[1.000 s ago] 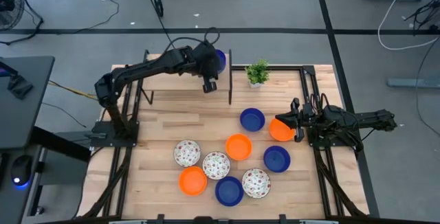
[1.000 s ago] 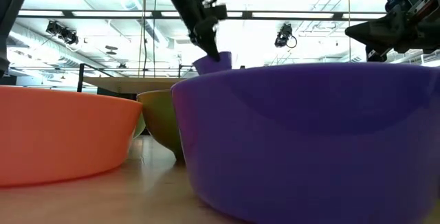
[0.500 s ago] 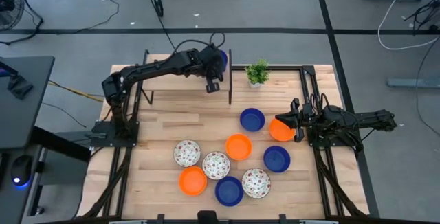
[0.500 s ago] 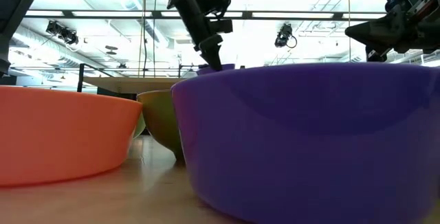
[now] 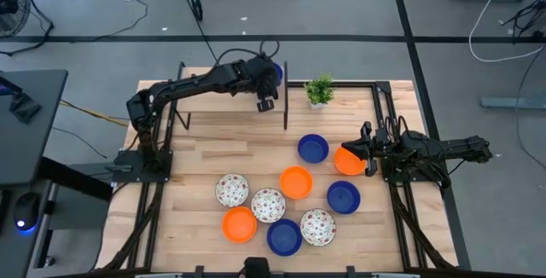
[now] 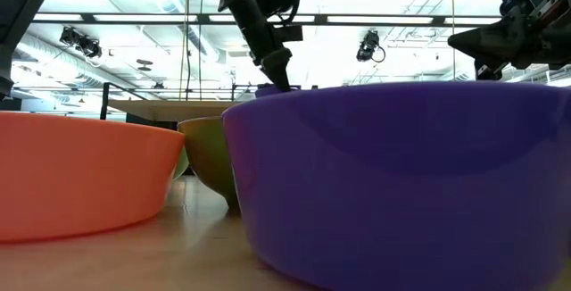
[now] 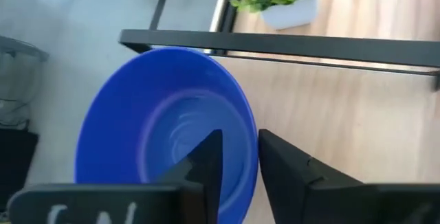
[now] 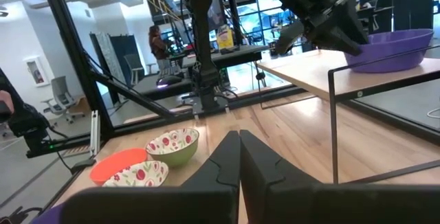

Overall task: Pick & Place Mini bowls
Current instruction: Put the blue bowl on the shelf, then put the white bowl on the shelf

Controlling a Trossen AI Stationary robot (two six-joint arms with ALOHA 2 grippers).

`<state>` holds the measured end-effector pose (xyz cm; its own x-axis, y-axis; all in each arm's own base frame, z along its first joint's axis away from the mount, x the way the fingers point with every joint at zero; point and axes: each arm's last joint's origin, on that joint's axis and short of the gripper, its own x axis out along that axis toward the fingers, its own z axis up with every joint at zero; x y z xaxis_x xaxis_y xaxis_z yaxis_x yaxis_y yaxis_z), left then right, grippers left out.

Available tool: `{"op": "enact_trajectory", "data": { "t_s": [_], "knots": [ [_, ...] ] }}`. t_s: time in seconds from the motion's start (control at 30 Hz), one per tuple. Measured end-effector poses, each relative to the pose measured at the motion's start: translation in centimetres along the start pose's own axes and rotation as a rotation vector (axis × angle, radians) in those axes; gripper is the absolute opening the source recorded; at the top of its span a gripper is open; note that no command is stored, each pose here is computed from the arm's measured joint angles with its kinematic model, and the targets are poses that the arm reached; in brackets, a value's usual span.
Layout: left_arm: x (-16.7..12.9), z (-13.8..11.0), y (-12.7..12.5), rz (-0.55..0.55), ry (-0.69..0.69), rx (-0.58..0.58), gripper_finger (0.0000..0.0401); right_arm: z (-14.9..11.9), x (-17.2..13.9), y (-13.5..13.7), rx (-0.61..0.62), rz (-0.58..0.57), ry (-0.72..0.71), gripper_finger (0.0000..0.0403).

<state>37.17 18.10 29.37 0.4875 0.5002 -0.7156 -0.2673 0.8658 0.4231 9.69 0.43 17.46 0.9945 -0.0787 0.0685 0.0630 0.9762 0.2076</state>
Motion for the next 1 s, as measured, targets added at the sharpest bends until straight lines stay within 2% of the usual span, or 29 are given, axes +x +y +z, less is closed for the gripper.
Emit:
{"op": "enact_trajectory", "data": {
  "t_s": [0.23, 0.37, 0.53, 0.63, 0.8, 1.0],
  "knots": [
    [0.0, 0.9, 0.4, 0.057, -0.087, -0.008, 0.011, 0.0, 0.0, 0.0, 0.0, 0.0, 0.0, 0.0006],
    [-0.7, 1.2, 0.0, 0.051, -0.104, 0.0, 0.011, 0.0, 0.0, 0.0, 0.0, 0.0, 0.0, 0.0006],
    [-4.3, 1.9, -1.2, 0.019, -0.147, 0.002, 0.011, 0.0, 0.0, 0.0, 0.0, 0.0, 0.0, 0.0006],
    [-6.7, 1.6, -2.1, -0.038, -0.132, -0.011, 0.011, 0.0, 0.0, 0.0, 0.0, 0.0, 0.0, 0.0006],
    [-9.1, -0.7, -4.1, -0.145, -0.135, -0.075, 0.0096, 0.0, 0.0, 0.0, 0.0, 0.0, 0.0, 0.0006],
    [-10.2, -5.9, -8.8, -0.229, -0.157, -0.166, 0.007, 0.0, 0.0, 0.0, 0.0, 0.0, 0.0, 0.0006]
  ]
}}
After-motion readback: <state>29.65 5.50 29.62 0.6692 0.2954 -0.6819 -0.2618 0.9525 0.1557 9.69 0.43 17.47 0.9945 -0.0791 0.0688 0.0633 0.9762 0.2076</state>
